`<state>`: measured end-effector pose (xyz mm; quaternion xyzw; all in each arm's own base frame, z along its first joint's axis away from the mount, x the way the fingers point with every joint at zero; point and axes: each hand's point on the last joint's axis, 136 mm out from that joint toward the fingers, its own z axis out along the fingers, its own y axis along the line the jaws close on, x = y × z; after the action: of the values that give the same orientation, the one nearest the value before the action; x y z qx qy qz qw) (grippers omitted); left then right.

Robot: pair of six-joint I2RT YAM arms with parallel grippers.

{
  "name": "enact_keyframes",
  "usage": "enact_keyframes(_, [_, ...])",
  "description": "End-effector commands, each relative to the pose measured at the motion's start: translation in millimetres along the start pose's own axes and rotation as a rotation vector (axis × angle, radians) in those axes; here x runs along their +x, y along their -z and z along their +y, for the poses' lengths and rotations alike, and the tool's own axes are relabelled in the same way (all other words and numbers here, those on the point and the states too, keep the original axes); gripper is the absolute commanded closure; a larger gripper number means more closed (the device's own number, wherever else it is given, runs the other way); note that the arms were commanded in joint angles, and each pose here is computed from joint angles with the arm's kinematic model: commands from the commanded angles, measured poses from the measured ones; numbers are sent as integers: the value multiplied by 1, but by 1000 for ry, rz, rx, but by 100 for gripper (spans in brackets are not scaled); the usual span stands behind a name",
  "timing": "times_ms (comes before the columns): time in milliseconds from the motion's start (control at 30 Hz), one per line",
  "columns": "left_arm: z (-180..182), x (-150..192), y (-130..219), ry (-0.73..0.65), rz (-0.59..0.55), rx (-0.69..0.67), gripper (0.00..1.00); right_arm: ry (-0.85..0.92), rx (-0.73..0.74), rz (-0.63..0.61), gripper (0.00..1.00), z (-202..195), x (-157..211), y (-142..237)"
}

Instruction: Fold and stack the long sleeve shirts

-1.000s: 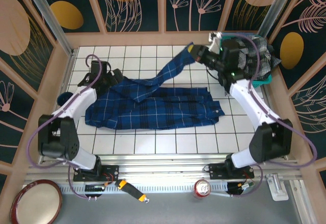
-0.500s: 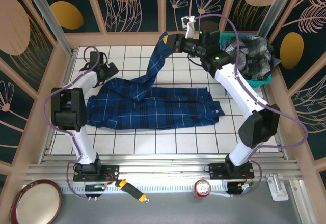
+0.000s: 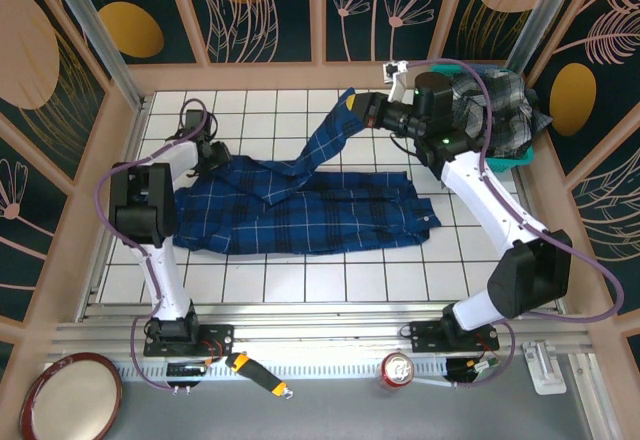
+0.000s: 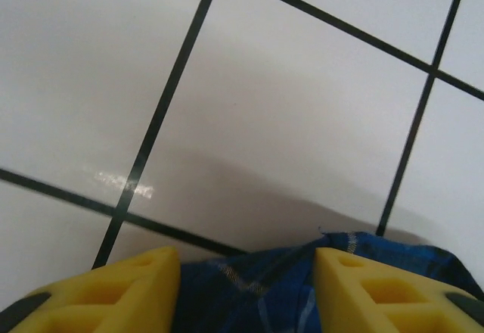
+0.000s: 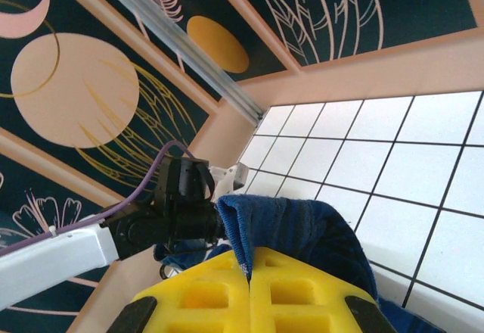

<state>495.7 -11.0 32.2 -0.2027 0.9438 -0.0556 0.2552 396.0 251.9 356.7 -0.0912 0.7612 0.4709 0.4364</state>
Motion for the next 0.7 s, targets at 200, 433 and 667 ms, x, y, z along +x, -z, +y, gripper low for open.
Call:
enact_keyframes(200, [1,-30,36,-108,-88,-45,100,2,37,-55,100,-22,-25,7])
enact_keyframes(433, [14,-18,104,20,-252,7,100,-96,302,-74,100,-109,-11,39])
enact_keyframes(667, [66,36,119,187,-338,-84,100,-234,476,-46,100,-190,56,77])
